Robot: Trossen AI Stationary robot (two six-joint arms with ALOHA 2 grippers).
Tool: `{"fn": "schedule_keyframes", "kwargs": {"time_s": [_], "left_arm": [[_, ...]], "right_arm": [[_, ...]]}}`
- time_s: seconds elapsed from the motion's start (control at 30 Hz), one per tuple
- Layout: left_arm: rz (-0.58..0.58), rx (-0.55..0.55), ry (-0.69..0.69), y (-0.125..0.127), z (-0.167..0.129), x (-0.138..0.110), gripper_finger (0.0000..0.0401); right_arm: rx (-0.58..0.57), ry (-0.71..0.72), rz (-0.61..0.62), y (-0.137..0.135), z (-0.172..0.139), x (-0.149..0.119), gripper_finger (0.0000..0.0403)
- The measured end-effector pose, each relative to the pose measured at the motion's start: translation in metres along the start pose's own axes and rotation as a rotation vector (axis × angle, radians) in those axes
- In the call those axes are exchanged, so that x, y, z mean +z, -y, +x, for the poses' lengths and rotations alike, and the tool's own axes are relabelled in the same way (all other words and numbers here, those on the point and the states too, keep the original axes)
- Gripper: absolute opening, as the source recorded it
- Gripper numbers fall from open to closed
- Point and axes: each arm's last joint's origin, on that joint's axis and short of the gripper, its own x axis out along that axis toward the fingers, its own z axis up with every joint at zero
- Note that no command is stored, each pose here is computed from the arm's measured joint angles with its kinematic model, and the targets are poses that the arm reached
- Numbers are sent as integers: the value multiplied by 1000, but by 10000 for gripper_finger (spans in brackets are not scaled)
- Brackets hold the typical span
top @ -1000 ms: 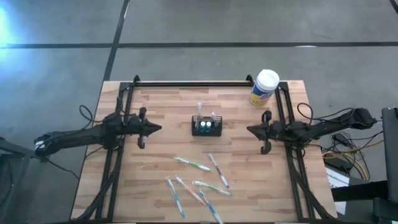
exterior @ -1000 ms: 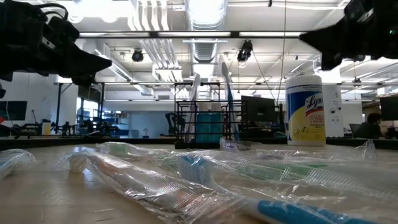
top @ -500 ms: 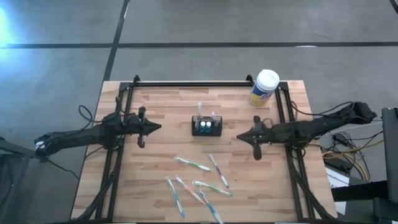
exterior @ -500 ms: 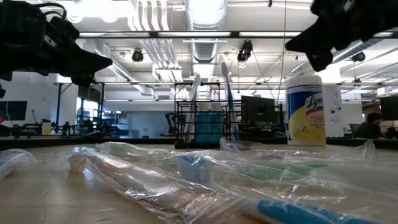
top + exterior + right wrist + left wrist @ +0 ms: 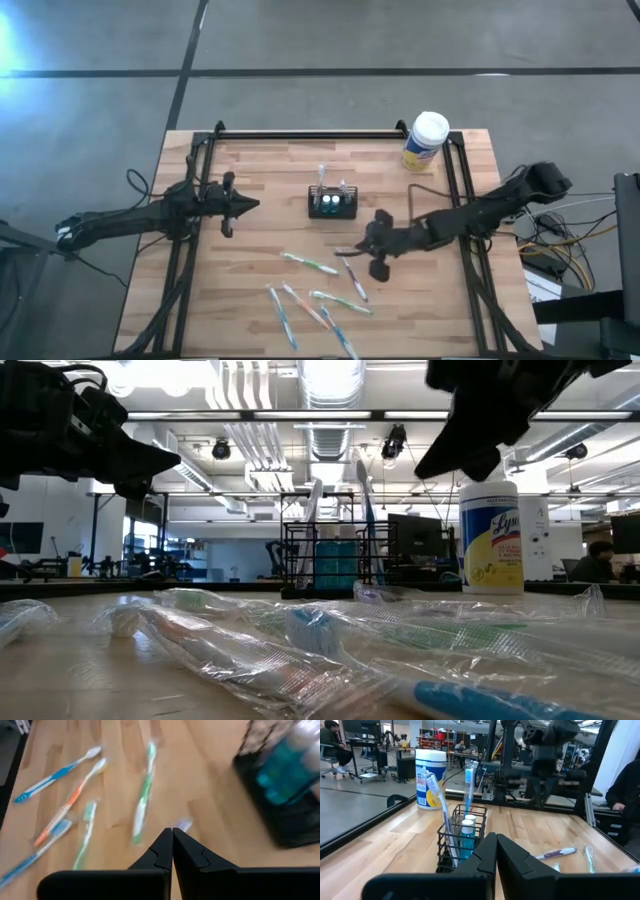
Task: Pick & Place toothbrushing station
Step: Put the purple toothbrush into the black organizer
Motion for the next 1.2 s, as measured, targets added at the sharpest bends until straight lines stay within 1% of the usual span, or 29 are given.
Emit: {"fn": "schedule_keyframes", "kwargs": {"time_s": [0.1, 0.17, 0.3, 0.4, 0.5, 0.67, 0.8, 0.9, 1.07, 1.2], "left_arm": [[-1, -1, -1, 0, 0, 0, 14], [-12, -3, -1, 0, 0, 0, 14], [-47, -10, -8, 0, 0, -1, 14], [-57, -20, -30, 0, 0, -3, 14], [-59, -32, -37, 1, 0, -3, 14], [-55, -34, -37, 1, 0, -3, 14], [-52, -34, -37, 1, 0, -3, 14], [-56, -34, -39, 1, 0, -4, 14], [-77, -34, -56, 1, 0, -5, 14], [-88, -34, -63, 1, 0, -6, 14]], "right_arm": [[32, -80, 69, -9, 21, -1, 8], [24, -138, 118, -13, 36, -5, 8], [-69, -266, 182, -19, 61, -9, 10], [-159, -373, 201, -25, 75, -9, 26], [-208, -439, 189, -34, 87, -5, 59], [-212, -492, 163, -47, 106, 4, 132], [-239, -533, 160, -50, 115, 3, 186], [-269, -557, 174, -49, 119, -2, 212], [-306, -585, 197, -45, 120, -10, 222], [-310, -588, 192, -42, 119, -15, 206]]}}
